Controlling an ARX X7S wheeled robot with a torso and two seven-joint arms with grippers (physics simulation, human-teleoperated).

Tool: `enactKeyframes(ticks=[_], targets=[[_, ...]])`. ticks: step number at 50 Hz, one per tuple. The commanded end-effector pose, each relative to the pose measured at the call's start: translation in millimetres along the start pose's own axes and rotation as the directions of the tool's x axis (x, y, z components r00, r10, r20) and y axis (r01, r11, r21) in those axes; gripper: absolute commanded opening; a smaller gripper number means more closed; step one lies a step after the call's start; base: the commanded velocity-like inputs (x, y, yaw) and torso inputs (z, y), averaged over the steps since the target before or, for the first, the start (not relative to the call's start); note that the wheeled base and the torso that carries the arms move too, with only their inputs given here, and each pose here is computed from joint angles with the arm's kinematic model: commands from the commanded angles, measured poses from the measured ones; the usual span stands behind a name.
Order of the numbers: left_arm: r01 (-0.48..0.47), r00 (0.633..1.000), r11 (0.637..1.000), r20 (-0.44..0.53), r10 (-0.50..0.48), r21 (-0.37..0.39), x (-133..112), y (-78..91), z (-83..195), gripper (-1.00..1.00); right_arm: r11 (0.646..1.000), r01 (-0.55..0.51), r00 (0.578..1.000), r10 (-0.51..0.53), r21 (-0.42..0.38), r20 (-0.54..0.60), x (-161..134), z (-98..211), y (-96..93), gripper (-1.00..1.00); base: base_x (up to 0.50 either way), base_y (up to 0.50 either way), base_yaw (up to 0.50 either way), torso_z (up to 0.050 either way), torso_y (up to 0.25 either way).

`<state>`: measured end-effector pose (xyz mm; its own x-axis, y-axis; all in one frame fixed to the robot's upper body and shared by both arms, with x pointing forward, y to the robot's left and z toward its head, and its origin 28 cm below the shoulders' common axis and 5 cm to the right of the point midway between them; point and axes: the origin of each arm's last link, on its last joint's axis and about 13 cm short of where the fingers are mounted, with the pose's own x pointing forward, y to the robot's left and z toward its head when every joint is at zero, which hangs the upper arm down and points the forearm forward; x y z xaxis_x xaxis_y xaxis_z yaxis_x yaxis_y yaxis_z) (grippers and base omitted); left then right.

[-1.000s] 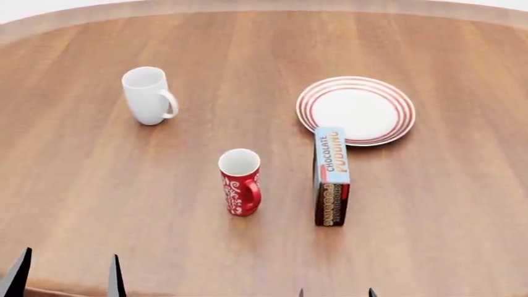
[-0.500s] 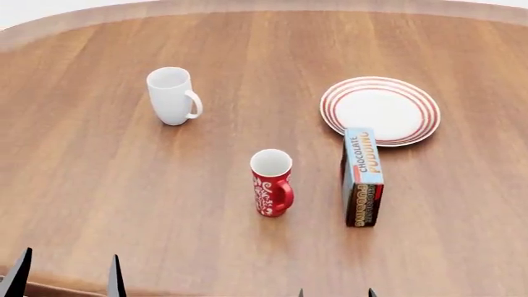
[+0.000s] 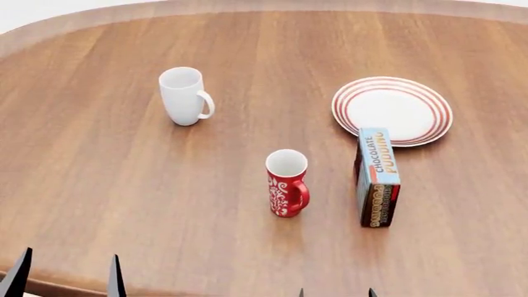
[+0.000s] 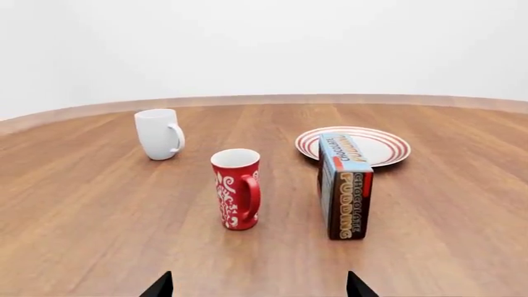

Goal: Pick up the red mug and put it on the plate

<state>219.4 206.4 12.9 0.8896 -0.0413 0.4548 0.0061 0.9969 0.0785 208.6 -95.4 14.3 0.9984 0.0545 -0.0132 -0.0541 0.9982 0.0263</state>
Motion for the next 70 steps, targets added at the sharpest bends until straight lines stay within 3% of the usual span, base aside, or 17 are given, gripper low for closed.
enactKeyframes(ticks=[1,70], targets=[[0.001,1.0,1.0,-0.001,-0.001,0.0,0.0,-0.2,0.0,1.0,1.0,-0.003,1.0,0.003,0.006,0.001,0.4,0.0,-0.2,1.0,0.0,0.0,0.0,0.0,0.0],[0.003,1.0,1.0,0.001,-0.003,0.005,0.0,-0.1,0.0,1.0,1.0,-0.006,1.0,0.006,0.007,-0.009,0.6,0.0,-0.1,1.0,0.12,0.0,0.0,0.0,0.0]])
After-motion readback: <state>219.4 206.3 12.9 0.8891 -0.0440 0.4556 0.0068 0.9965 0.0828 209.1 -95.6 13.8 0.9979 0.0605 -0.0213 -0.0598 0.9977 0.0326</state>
